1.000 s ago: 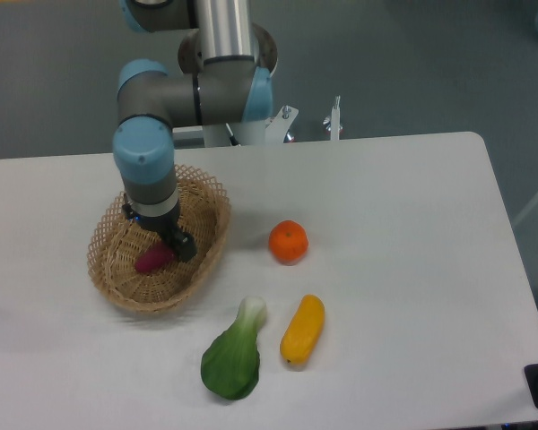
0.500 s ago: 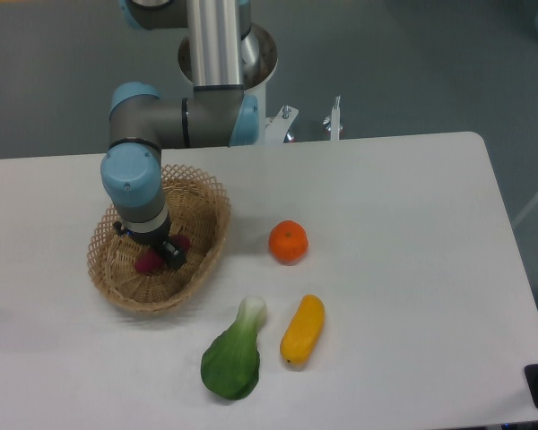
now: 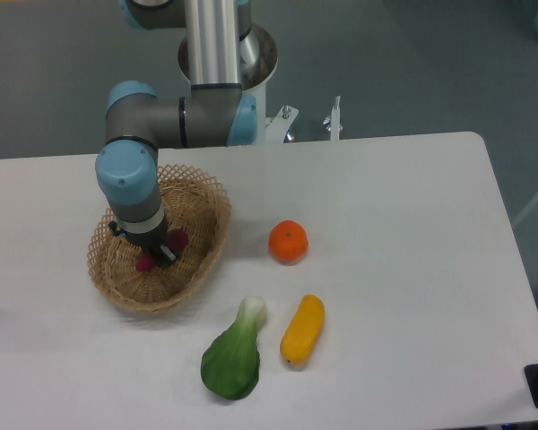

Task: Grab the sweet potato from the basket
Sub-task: 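Lift the sweet potato out of the basket and carry it away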

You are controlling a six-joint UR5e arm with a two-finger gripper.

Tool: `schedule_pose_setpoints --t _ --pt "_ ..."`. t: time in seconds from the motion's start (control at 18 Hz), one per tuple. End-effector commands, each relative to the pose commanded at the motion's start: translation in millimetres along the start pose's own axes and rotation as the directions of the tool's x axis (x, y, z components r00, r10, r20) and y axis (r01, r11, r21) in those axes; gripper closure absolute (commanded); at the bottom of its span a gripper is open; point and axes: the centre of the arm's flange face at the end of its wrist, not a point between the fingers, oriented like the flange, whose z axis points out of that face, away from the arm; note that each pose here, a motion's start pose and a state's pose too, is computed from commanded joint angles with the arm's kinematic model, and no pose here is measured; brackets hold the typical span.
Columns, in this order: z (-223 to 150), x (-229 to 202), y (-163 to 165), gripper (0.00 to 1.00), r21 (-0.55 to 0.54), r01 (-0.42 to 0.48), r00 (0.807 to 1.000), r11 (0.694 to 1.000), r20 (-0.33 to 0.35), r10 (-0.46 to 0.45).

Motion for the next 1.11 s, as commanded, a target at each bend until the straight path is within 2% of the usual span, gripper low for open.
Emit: schedule_pose_setpoints --t 0.22,0.5,0.72,1.11 --pt "-40.1 -34.3 27.2 0.96 0.050 0.075 0.996 0.996 0.053 -0.077" --pt "-83.8 -95.8 89.8 0.96 0.097 0.156 0.978 0.983 0.124 -0.168" --pt "-92.3 -145.4 152.5 0.96 0.092 0.228 0.960 0.969 0.145 -0.240" --pt "-99.8 -208.5 262.2 0.96 0.066 0.247 0.951 0.967 0.177 -0.255"
